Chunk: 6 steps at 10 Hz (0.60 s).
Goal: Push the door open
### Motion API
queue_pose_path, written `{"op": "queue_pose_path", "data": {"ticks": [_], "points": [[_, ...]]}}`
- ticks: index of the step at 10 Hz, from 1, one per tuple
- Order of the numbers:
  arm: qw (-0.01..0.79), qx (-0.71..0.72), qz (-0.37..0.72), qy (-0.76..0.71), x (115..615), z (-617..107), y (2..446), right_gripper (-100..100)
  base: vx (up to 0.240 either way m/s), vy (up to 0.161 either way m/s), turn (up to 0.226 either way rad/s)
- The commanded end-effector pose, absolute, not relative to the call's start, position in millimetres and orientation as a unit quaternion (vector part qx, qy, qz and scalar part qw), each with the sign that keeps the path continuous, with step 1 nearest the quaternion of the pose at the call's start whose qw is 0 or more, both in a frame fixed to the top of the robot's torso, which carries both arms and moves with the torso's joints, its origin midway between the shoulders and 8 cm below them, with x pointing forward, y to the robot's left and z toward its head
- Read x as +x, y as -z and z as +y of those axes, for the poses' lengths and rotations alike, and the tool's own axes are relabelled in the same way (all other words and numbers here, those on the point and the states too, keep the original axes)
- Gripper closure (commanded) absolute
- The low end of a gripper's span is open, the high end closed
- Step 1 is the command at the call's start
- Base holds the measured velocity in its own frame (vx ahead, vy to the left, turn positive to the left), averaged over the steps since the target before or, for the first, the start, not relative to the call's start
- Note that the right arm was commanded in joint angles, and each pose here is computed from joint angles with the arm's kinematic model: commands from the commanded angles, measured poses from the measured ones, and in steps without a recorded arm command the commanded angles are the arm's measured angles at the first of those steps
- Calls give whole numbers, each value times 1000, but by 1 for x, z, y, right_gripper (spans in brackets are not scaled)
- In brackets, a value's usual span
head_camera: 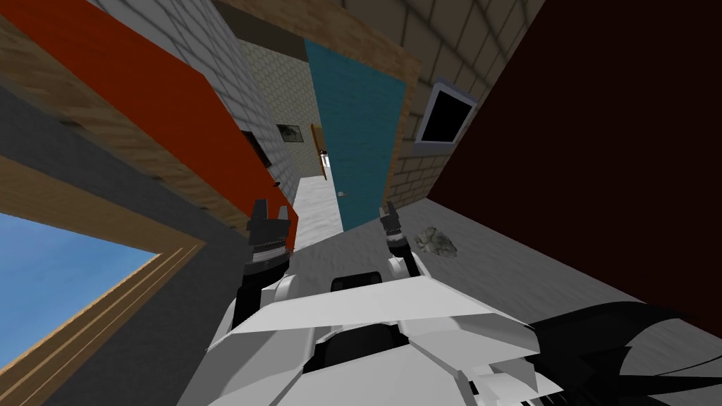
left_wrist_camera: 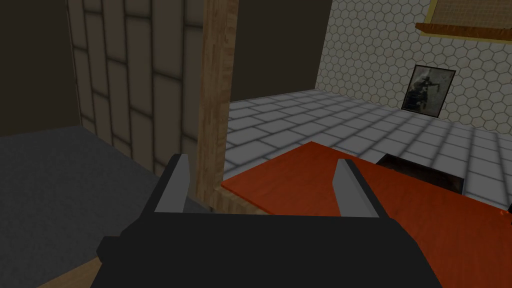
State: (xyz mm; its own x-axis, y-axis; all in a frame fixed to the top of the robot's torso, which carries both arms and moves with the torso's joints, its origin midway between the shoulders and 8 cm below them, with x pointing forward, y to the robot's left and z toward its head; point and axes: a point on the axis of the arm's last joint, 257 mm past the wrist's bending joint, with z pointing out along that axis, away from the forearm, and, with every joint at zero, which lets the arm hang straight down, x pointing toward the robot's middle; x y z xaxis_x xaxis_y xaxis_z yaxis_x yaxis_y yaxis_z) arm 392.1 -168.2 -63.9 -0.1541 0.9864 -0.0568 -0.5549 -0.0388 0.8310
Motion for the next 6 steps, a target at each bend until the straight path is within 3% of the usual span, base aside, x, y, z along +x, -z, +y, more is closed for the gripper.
{"op": "queue_pose_path", "data": {"ticks": [1, 6], "points": [[571, 291, 383, -665, 396, -160, 77, -100, 159, 63, -103], [543, 296, 405, -673, 403, -139, 106, -100, 96, 31, -68]]}}
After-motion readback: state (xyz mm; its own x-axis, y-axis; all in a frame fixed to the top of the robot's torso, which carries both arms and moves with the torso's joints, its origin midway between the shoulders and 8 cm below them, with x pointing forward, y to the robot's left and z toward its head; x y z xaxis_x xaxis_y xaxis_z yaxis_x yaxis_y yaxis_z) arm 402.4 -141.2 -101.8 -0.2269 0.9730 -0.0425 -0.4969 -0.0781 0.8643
